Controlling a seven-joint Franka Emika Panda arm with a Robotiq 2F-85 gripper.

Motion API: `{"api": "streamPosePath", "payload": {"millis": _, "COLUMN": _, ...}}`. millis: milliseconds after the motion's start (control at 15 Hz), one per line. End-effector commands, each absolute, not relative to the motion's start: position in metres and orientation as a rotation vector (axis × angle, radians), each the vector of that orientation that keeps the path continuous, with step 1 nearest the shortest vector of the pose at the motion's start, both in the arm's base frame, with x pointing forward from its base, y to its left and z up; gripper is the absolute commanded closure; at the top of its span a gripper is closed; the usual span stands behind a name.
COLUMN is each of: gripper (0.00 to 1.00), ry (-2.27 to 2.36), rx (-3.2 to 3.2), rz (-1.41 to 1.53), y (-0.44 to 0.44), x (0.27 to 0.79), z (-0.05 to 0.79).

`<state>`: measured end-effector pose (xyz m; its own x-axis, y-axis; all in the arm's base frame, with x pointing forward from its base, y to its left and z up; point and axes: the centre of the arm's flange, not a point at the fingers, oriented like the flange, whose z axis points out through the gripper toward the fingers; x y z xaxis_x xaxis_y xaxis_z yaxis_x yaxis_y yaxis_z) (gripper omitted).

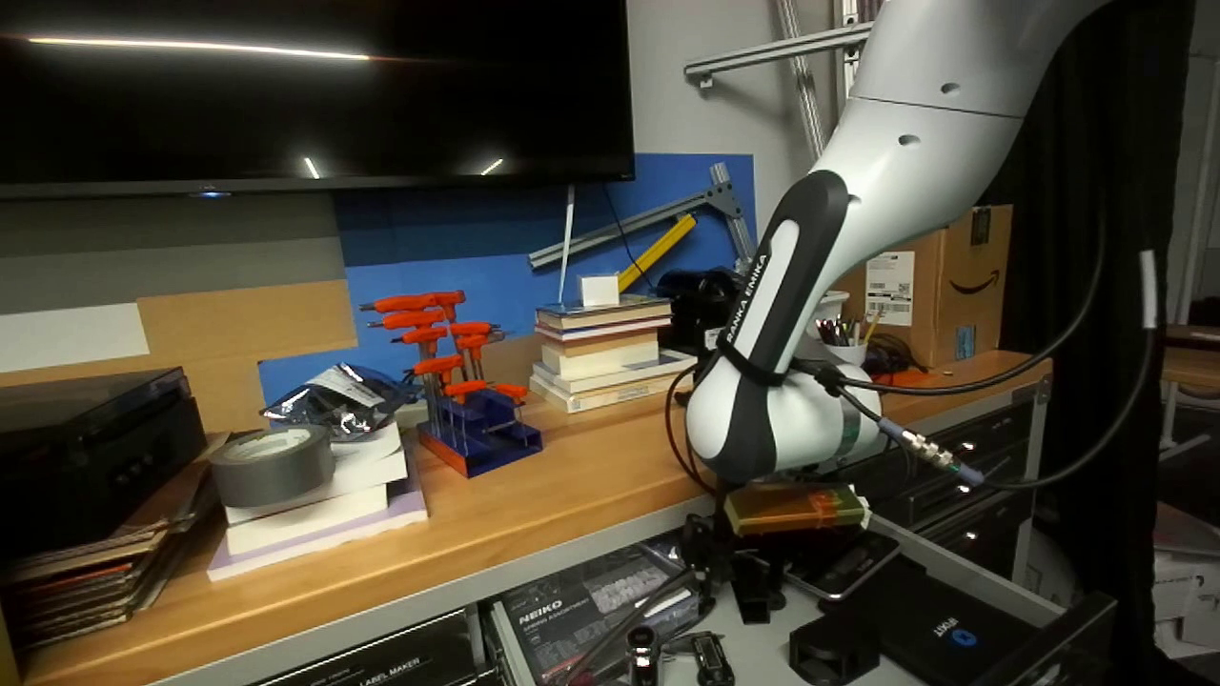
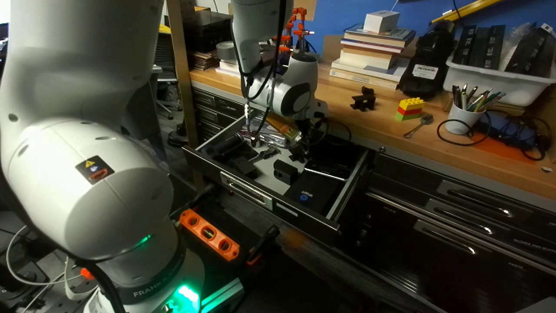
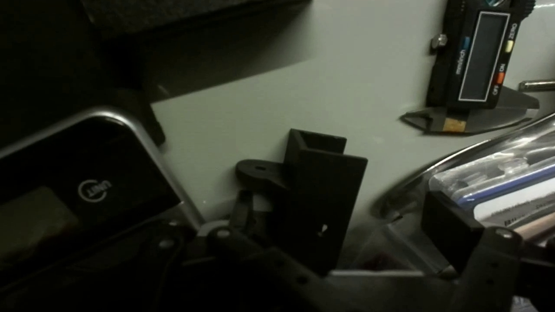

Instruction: Open the top middle drawer and remove three black objects from the drawer

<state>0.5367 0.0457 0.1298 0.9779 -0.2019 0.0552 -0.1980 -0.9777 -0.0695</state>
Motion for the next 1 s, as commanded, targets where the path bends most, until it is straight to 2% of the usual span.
{"api": "streamPosePath", "payload": {"millis": 0, "gripper": 0.00, "ry": 0.301, "rx": -3.059, "rz": -0.099, "y": 0.0434, "x": 0.5484, "z": 0.1240}}
{"api": "streamPosePath", "payload": {"millis": 133, "gripper": 0.04, "ry": 0.303, "rx": -3.062, "rz": -0.098, "y": 0.0425, "x": 0.5481, "z": 0.1221}}
{"api": "streamPosePath", "payload": {"millis": 200, "gripper": 0.25, "ry": 0.302, "rx": -3.063, "rz": -0.099, "y": 0.0419, "x": 0.5481, "z": 0.1219}}
{"api": "streamPosePath", "payload": {"millis": 333, "gripper": 0.30, "ry": 0.304, "rx": -3.070, "rz": -0.112, "y": 0.0412, "x": 0.5478, "z": 0.1225}}
{"api": "streamPosePath", "payload": {"millis": 600, "gripper": 0.63, "ry": 0.317, "rx": -3.082, "rz": -0.110, "y": 0.0383, "x": 0.5478, "z": 0.1232}}
{"api": "streamPosePath", "payload": {"millis": 800, "gripper": 0.83, "ry": 0.319, "rx": -3.101, "rz": -0.108, "y": 0.0370, "x": 0.5468, "z": 0.1256}}
{"api": "streamPosePath", "payload": {"millis": 933, "gripper": 0.85, "ry": 0.320, "rx": -3.124, "rz": -0.115, "y": 0.0352, "x": 0.5446, "z": 0.1306}}
